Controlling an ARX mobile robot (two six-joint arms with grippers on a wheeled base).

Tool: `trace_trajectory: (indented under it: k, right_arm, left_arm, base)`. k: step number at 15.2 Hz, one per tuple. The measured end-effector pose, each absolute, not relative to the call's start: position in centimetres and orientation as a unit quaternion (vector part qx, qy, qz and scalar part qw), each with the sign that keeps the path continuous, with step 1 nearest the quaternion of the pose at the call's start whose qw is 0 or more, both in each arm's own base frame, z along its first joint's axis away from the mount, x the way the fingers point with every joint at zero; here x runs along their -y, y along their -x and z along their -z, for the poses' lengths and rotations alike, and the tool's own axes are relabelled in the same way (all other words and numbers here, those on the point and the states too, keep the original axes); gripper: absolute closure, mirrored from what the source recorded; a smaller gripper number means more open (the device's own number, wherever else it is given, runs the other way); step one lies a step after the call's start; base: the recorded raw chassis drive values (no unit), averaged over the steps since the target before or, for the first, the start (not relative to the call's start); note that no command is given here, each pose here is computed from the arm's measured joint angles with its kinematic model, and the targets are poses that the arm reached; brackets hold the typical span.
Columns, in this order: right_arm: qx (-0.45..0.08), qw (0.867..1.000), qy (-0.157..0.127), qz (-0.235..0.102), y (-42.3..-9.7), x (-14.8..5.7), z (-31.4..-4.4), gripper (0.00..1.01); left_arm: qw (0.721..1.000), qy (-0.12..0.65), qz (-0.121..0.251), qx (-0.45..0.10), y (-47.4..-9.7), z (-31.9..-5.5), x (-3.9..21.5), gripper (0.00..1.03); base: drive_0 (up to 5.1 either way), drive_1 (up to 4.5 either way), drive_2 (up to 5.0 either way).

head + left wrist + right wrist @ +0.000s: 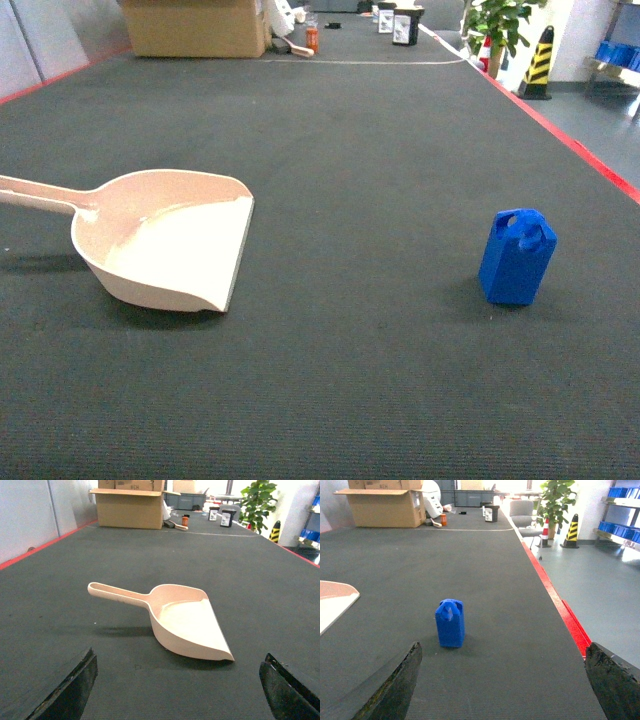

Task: Place part in tray to right shelf

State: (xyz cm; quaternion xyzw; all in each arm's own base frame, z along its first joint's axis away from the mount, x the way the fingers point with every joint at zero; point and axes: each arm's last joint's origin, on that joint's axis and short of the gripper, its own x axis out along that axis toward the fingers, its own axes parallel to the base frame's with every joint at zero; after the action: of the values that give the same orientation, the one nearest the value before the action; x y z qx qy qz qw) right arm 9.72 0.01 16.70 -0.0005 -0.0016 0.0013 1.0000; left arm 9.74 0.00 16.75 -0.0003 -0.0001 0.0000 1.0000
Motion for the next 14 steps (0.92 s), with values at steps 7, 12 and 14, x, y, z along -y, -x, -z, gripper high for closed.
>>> trace_trajectory:
  k: [7,12,14]
  right_arm:
    - [0.002,1.000,0.000,-0.001,-9.7,0.0,-16.7,0.03]
    - [0.002,1.000,0.000,-0.002,-9.7,0.0,-16.7,0.03]
    - [0.002,1.000,0.000,-0.001,-9.7,0.0,-16.7,0.03]
  left_arm:
    - [1.000,0.000,0.000,0.000,-9.7,-16.7,0.0,0.05]
    - [0.988,0.098,0.020,-0.114,-11.8,-16.8,0.2,0.05]
    - [0.978,0.179,0.034,-0.102,-14.7,-17.9,-0.3,0.05]
  base:
    - [0.0,0.00,0.0]
    - [0.0,0.00,0.0]
    - [0.0,0.00,0.0]
